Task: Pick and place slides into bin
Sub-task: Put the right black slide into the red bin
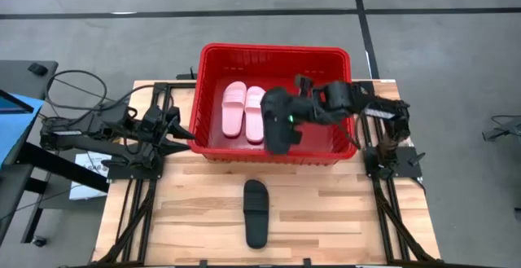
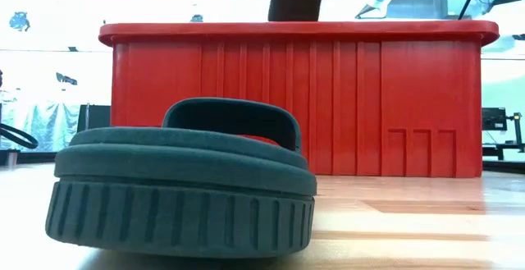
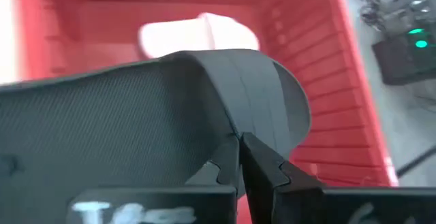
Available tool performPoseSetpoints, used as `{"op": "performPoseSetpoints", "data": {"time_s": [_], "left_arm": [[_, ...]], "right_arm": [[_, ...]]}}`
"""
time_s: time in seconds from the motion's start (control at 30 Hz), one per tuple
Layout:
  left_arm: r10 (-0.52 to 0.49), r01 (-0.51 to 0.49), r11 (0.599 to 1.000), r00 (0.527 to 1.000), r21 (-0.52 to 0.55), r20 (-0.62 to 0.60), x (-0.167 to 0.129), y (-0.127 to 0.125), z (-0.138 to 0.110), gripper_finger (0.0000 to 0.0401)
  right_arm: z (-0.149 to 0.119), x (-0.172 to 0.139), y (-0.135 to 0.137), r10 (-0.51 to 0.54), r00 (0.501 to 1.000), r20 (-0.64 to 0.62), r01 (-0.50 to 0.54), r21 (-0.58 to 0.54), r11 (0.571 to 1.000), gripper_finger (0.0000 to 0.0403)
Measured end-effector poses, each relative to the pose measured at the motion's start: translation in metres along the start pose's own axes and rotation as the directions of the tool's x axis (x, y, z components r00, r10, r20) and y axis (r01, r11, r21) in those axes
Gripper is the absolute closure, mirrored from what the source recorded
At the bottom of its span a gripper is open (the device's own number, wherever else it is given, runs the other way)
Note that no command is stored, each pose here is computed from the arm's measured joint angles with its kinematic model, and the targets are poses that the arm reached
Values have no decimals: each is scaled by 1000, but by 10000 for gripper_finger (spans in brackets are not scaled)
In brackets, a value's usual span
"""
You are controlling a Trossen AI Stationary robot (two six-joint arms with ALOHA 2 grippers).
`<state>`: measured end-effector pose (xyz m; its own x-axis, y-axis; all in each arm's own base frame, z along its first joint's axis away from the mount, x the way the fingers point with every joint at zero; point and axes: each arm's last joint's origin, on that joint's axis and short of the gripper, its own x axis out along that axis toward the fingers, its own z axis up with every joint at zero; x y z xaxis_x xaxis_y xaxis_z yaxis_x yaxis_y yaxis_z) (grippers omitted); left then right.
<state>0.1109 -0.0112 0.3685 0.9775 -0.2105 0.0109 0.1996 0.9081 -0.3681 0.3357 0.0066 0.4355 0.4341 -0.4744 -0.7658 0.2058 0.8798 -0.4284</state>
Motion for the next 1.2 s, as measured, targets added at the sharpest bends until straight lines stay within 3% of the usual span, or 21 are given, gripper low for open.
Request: {"op": "performPoseSetpoints", "data": {"time_s": [0.3, 0.57, 0.83, 1.2], "left_arm": [[99, -108, 989, 991, 102, 89, -1, 1, 7, 236], [248, -292, 935, 944, 202, 217, -3, 4, 14, 236], [315, -403, 879, 892, 256, 325, -8, 3, 22, 236], [354, -467, 843, 856, 269, 377, -20, 2, 25, 236]], "right_arm": [[2, 35, -61, -23, 999, -23, 22, -36, 999, 403], [-7, 75, -103, 8, 993, -119, -15, -58, 998, 403], [-8, 118, -117, 68, 983, -172, -82, -72, 994, 403], [-15, 154, -124, 123, 958, -260, -144, -61, 988, 403]]}}
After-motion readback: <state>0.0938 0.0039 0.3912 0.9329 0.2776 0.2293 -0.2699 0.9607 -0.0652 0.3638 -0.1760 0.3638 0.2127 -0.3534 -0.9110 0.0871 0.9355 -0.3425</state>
